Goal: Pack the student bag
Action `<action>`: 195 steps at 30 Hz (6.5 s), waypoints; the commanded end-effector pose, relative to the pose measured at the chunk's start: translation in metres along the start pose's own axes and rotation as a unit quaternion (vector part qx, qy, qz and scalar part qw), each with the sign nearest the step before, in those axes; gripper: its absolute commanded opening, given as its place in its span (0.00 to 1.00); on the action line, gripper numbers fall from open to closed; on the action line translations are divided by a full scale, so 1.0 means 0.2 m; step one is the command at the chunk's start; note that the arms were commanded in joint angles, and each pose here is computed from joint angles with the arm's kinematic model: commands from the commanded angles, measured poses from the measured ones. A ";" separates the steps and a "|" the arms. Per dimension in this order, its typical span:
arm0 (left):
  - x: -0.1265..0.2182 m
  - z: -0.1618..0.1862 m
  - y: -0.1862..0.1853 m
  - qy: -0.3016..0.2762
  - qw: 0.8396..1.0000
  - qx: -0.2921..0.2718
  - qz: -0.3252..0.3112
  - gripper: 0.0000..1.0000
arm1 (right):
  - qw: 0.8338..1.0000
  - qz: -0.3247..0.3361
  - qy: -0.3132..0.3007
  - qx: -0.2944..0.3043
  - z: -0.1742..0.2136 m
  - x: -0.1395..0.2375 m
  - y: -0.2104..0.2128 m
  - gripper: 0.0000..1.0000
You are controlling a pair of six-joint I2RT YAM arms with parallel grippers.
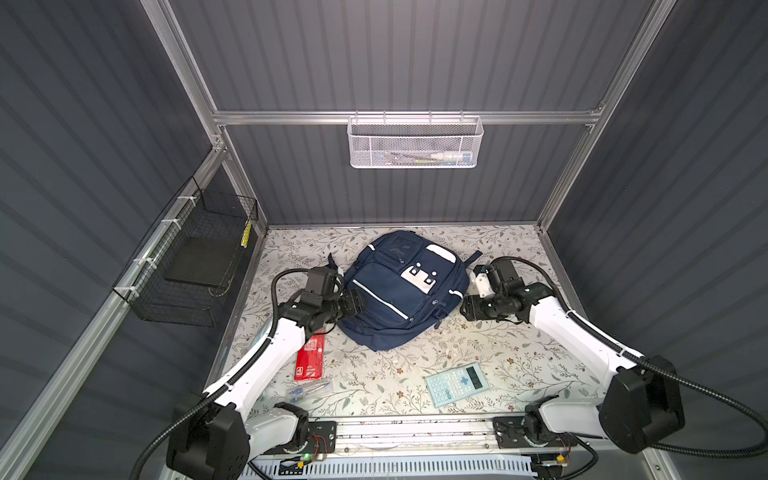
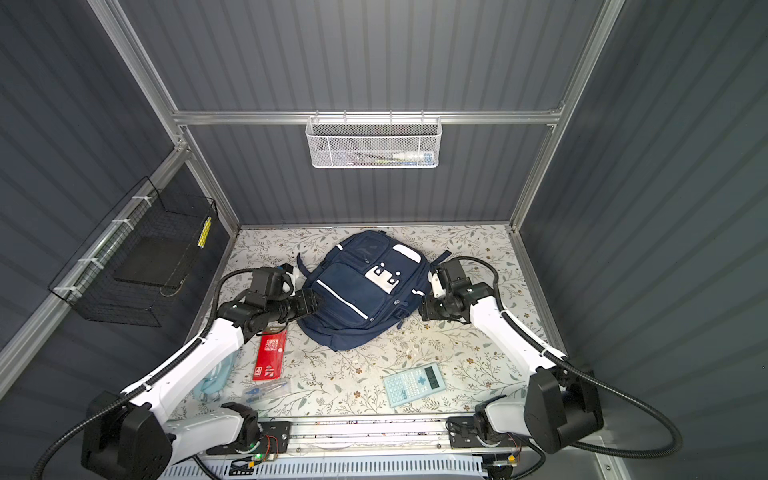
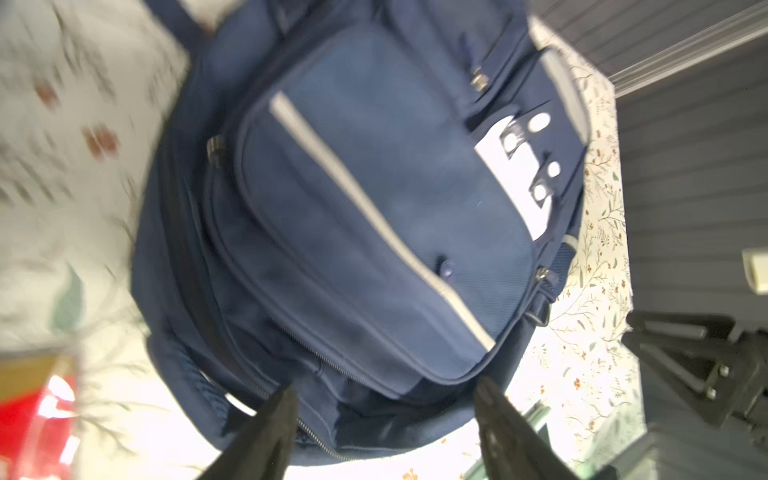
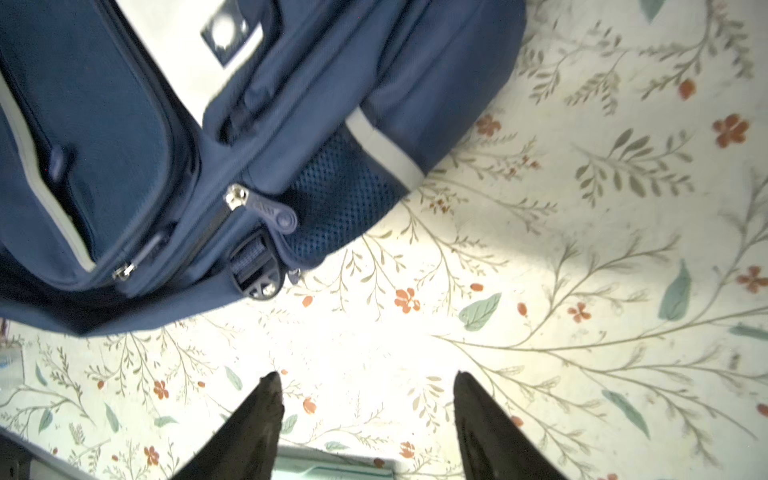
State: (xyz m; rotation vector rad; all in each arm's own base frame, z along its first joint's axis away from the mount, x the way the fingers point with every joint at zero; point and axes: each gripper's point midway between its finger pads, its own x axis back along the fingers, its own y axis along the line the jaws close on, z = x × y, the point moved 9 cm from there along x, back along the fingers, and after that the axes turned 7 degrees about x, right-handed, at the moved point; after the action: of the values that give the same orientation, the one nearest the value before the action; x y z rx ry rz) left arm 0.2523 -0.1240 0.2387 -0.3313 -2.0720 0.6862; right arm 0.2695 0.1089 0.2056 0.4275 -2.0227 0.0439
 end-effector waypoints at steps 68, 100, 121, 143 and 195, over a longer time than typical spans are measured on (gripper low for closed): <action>-0.40 -0.36 0.04 -0.028 0.984 -0.095 -0.145 0.79 | 0.994 -0.013 0.007 0.110 -0.15 -0.11 0.23 0.69; -0.66 0.50 -0.24 0.043 0.974 -0.168 -0.145 0.49 | 0.914 -0.110 0.065 0.386 -0.19 -0.44 0.47 0.66; -0.54 0.39 -0.20 0.086 0.986 -0.117 -0.088 0.00 | 0.910 -0.095 0.023 0.402 -0.05 -0.48 0.49 0.66; -0.13 0.06 0.15 0.044 0.976 -0.094 -0.189 0.00 | 0.903 0.067 -0.039 0.423 -0.04 -0.46 0.20 0.06; -0.08 -0.39 0.06 0.002 0.997 -0.048 -0.060 0.00 | 0.867 0.027 -0.220 0.447 0.02 -0.19 0.41 0.19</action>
State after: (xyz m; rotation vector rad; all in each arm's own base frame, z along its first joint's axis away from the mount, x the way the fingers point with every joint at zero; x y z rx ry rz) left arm 0.3058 -0.1197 0.2337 -0.3769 -1.9364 0.5085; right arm 0.2450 0.2338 0.1962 1.3838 -2.3585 0.9837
